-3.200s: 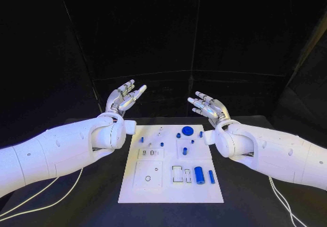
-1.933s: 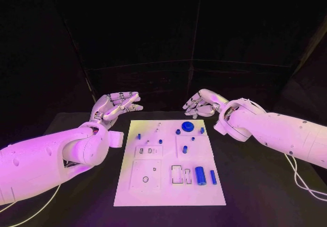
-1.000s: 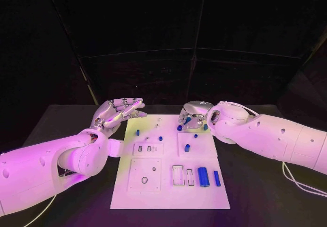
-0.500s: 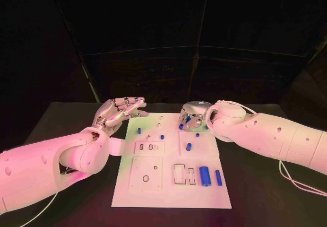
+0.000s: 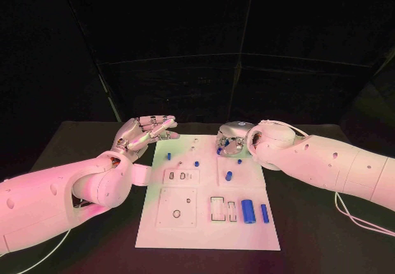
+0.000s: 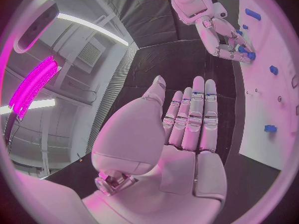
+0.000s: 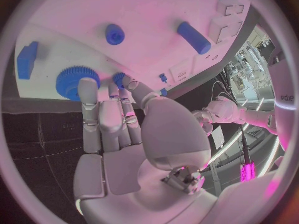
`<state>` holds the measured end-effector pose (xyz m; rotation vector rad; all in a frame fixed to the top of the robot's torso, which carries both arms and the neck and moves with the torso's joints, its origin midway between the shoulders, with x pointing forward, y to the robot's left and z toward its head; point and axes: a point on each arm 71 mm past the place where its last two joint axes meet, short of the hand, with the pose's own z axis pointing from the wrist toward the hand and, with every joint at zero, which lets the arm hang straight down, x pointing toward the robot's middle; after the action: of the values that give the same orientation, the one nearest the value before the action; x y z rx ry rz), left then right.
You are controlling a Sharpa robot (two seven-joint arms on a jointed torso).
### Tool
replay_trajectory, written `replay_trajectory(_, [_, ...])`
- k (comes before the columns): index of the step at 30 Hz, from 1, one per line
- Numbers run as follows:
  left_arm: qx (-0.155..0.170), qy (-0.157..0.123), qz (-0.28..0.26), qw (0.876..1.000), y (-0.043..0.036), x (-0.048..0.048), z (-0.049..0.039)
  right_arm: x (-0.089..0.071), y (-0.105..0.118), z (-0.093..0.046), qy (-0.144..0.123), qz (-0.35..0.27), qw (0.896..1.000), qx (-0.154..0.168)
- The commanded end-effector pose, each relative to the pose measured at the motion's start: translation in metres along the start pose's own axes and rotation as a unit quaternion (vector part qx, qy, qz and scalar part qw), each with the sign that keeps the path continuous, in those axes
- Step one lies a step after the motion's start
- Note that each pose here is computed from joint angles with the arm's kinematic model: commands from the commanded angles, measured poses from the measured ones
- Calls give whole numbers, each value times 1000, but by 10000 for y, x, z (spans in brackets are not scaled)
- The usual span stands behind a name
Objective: Assemble the parts on the task board
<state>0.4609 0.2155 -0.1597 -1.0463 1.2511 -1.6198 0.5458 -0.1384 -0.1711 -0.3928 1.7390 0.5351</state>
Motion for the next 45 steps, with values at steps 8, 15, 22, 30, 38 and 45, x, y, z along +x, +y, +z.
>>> replay_trajectory(8, [5,6,1,1000,-19,-12,13,23,7,35,23,-5,1000,2])
replay_trajectory(15, [6,4,2,1000,-28,-40,24,8,1,46,11,-5,1000,4])
replay_trajectory(22, [7,5,2,1000,-36,-44,30,-20,11,57,-9,-6,1000,4])
replay_trajectory(30, [7,3,4,1000,-39,-60,33,-126,136,39,-81,-1,996,-21])
replay_trajectory(38, [8,9,0,1000,-38,-47,40,-186,175,121,-126,5,992,-15])
replay_trajectory(45, [8,11,-1,1000,-36,-32,46,-208,231,238,-140,8,990,-14])
